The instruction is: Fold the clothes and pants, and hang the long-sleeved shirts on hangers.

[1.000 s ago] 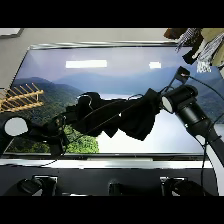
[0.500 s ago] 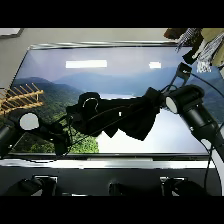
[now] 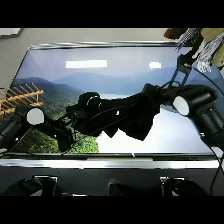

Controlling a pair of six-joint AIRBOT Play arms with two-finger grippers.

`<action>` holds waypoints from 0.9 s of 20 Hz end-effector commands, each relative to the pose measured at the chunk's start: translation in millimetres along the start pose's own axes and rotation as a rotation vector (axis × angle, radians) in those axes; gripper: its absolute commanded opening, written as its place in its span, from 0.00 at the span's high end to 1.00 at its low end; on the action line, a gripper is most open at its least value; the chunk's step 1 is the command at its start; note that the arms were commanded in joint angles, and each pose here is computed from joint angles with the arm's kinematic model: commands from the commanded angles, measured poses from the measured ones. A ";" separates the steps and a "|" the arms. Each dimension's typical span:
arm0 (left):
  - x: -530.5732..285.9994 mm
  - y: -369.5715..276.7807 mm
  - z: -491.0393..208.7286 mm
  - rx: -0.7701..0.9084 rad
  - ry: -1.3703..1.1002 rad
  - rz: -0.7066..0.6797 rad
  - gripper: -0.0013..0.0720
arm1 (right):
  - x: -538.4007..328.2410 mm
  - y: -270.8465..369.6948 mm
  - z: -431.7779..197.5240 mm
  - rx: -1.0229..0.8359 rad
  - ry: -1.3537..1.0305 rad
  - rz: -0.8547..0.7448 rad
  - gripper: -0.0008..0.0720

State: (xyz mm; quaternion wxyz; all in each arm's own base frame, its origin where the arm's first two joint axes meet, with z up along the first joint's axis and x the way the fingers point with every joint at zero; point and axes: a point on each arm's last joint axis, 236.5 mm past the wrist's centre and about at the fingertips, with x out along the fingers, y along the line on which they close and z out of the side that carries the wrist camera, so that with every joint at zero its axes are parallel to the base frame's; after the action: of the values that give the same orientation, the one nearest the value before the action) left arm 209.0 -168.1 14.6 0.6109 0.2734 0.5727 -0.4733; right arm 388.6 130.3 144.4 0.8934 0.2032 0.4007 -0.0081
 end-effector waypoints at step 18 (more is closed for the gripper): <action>6.6 5.1 68.8 0.093 -0.002 -0.029 0.96 | -68.6 79.2 -22.4 -0.252 0.039 0.134 0.95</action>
State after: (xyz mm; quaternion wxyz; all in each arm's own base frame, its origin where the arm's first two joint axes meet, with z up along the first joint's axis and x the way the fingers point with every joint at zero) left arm 242.1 -220.8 21.6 0.5954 0.2893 0.5553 -0.5034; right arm 344.5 197.5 207.9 0.9013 0.1196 0.4015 0.1098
